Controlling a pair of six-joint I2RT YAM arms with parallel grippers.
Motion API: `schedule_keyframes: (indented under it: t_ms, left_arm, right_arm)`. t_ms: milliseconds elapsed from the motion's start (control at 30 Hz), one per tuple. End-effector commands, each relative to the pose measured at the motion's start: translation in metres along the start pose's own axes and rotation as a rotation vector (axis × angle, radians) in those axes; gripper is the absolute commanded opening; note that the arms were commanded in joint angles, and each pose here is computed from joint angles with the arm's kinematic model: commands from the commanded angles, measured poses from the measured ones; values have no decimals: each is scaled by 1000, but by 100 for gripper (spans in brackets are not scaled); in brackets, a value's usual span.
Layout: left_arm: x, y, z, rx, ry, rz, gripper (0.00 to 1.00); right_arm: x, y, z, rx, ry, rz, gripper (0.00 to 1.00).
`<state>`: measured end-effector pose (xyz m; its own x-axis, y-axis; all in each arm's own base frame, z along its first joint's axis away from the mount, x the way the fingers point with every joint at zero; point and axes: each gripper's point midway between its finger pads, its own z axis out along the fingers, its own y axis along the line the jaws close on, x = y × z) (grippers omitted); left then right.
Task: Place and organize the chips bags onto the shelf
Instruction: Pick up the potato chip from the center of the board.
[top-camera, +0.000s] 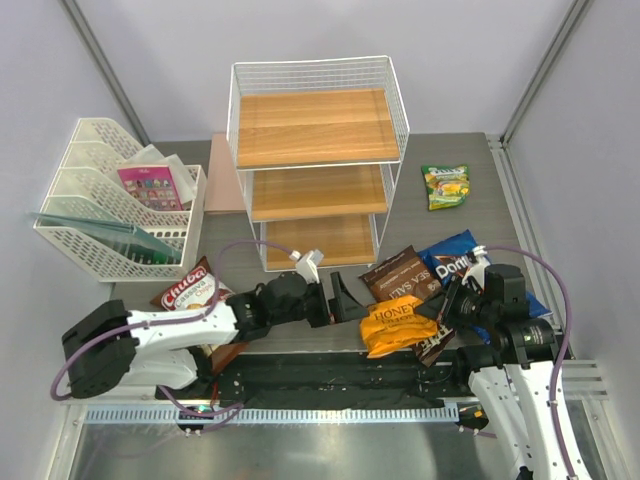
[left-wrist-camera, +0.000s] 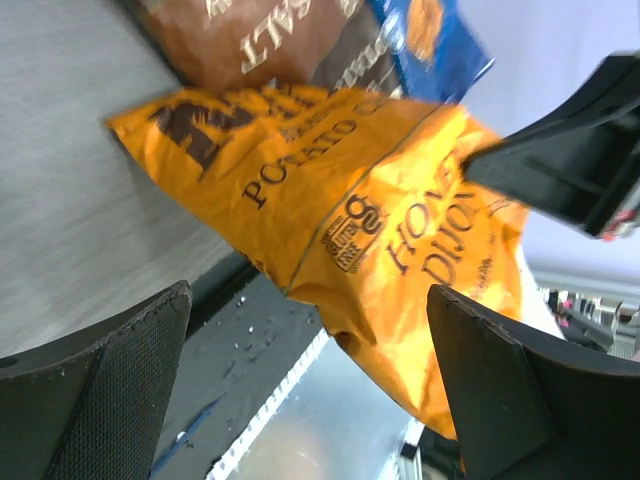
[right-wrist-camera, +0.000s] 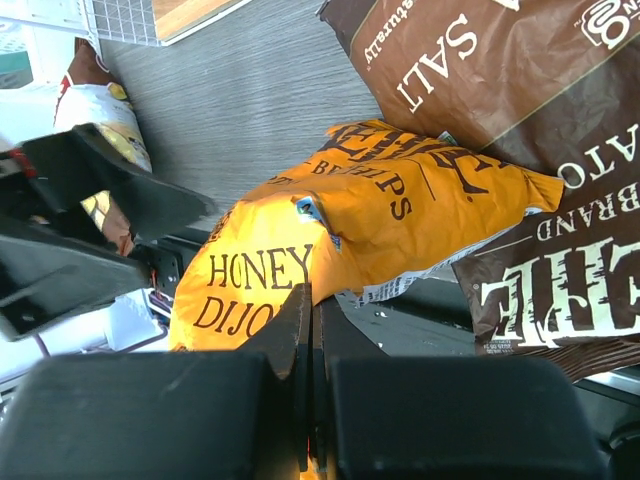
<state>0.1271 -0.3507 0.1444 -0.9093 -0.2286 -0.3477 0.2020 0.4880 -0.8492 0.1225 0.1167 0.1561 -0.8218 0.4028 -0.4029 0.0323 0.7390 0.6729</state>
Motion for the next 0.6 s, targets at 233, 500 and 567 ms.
schedule_keyframes:
  t_ms: [233,500,567]
  left_arm:
    - [50,-27,40,108,139,-78,100]
    - [39,-28,38,148,63,-195,100]
    - [37,-30,41,149,56,-197,100]
  right_arm:
    - [-1,-1,0,2,-11,-17,1]
    - [1,-2,2,-8,-9,-14,1]
    - [2,-1,2,-10,-4,-11,1]
